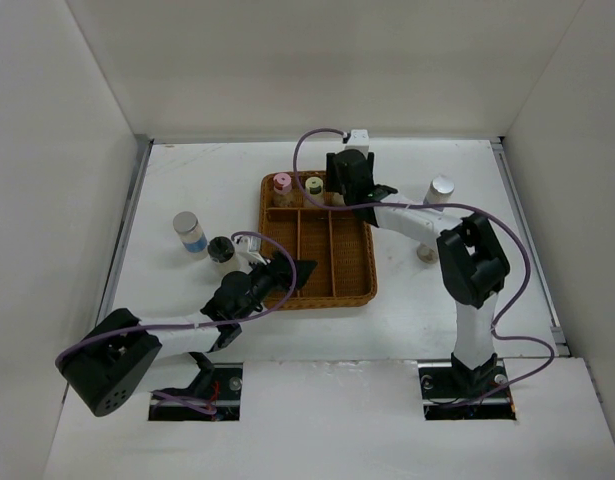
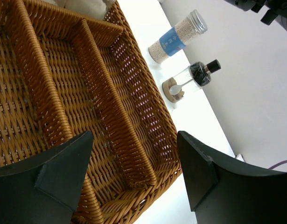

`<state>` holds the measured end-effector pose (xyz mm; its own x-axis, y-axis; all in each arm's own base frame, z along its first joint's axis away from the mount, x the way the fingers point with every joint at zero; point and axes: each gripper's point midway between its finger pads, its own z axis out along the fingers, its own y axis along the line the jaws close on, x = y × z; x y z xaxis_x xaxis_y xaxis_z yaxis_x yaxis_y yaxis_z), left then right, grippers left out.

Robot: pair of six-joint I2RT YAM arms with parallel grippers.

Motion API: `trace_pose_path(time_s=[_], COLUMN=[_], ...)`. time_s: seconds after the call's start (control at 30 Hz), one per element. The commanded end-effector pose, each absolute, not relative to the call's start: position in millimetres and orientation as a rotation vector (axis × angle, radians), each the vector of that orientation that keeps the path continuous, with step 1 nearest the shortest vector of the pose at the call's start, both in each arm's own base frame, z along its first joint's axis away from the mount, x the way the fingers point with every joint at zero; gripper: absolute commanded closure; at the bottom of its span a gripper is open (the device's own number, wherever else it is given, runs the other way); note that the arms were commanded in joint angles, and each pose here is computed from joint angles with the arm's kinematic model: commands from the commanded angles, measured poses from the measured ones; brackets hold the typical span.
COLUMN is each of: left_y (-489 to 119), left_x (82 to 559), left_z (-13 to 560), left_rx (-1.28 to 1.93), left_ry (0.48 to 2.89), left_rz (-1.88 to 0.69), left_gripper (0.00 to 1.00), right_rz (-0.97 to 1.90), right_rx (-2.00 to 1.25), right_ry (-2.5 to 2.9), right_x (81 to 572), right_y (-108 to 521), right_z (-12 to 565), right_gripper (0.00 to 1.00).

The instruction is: Organize the condiment bottles

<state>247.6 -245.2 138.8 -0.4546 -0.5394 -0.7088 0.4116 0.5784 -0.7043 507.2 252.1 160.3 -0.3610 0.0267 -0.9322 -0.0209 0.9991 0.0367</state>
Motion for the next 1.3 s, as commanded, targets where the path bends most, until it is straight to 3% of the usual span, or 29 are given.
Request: trace_pose_path(time_s=[0.0,0.27,0.43,0.6,0.8,0.87,0.93,1.07,1.13,1.27], left_y=[-251,-249,-249,-252,-261,-267,-269,-255,-232,-171], left_x=[256,259,262,264,263,265,270,286,295,301], left_z=[167,164,163,172,187,195,200,209,211,223], left_rx=[-0.104,-0.11,-0.109,-0.084,-0.045,-0.044,-0.053,-0.108,-0.164,-0.298], left_ry=[1.631,1.638,1.635,1.612,1.599,1.6,1.616,1.679,1.713,1.721], left_rz=[-1.133,-1.111,-1.072,-1.04,-0.965,-0.951,-0.925,-0.805,-0.686,-0.447], left_gripper=[0.29,0.29,0.3,0.31,0.36,0.4,0.47,0.63,0.68,0.7], right_rz=[0.159,0.193,0.235,0.296,0.364,0.382,0.399,0.453,0.505,0.581], right_rx=[0.085,0.098,0.12,0.137,0.162,0.176,0.187,0.213,0.205,0.17], right_ry=[1.804,1.836,1.824,1.746,1.646,1.635,1.644,1.682,1.686,1.678], right_x=[518,510,503,481,433,418,405,385,373,357], right_y=[263,260,252,241,211,200,193,190,200,221], right_z=[208,189,199,244,286,285,275,244,232,218], right_gripper=[0.43,0.16,0.11,0.06,0.06,0.1,0.21,0.63,0.77,0.83])
